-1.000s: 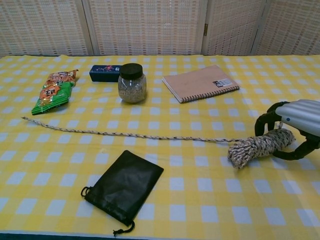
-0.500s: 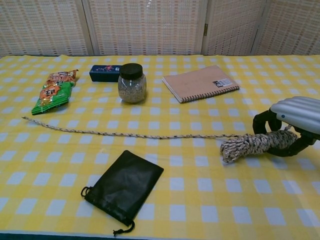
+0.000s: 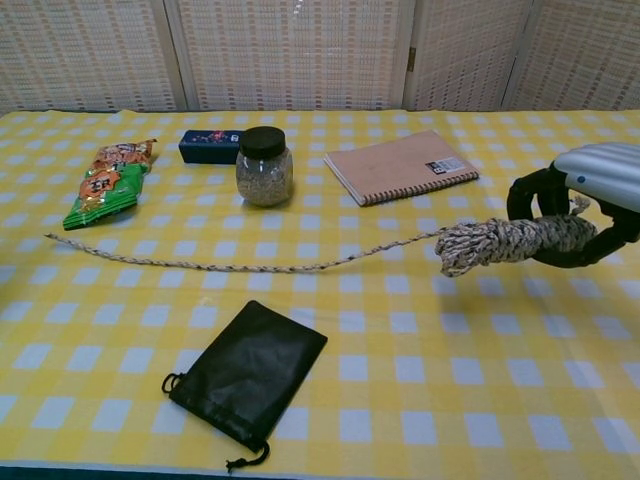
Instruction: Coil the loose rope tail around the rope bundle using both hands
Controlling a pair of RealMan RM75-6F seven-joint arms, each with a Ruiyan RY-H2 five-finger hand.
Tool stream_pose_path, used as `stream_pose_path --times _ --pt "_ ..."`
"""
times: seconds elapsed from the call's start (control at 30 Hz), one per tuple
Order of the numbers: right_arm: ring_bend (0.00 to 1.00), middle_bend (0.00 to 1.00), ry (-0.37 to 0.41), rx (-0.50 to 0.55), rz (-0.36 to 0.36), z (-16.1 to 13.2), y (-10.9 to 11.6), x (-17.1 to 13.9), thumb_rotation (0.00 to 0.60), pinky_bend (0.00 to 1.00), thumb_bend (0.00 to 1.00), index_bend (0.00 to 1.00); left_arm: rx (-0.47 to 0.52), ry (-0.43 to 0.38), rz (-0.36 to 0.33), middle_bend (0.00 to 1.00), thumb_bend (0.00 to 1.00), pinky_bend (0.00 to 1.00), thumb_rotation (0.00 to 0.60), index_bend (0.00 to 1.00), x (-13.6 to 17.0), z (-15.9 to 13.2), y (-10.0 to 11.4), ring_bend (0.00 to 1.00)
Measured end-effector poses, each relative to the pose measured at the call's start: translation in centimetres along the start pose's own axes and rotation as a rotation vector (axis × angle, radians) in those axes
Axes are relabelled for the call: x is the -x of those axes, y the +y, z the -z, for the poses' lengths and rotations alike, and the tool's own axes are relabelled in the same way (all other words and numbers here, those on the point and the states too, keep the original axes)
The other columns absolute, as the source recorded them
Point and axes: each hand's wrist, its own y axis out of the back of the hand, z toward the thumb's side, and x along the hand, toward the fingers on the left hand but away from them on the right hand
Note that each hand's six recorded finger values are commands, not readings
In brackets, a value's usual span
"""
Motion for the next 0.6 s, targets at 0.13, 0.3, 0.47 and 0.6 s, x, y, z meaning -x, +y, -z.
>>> stream_pose_path --times 0.13,0.3,0.47,0.6 --pt "0.58 0.61 0.010 -0.014 0.013 -0.3 1.2 0.6 0.600 0.48 0.55 0.72 0.001 -0.046 0.047 0.25 0.26 0.18 0.600 0.33 -2.7 -0.8 -1.5 0.27" --pt "0.58 0.61 0.013 -0.042 0.011 -0.7 2.1 1.3 0.600 0.48 0.55 0.72 -0.021 -0.053 0.108 0.25 0.29 0.18 0.600 0.35 -5.6 -1.1 -4.3 0.27" --pt "0.58 0.61 0.005 -0.081 -0.004 -0.9 2.5 1.8 0.600 0.48 0.55 0.72 -0.048 -0.014 0.153 0.25 0.32 0.17 0.600 0.39 -7.9 -0.6 -7.1 0.26" --pt "0.58 0.61 -0.010 -0.098 -0.004 -1.1 3.0 2.3 0.600 0.48 0.55 0.72 -0.053 0.016 0.174 0.25 0.34 0.18 0.600 0.41 -8.8 -0.4 -8.7 0.25"
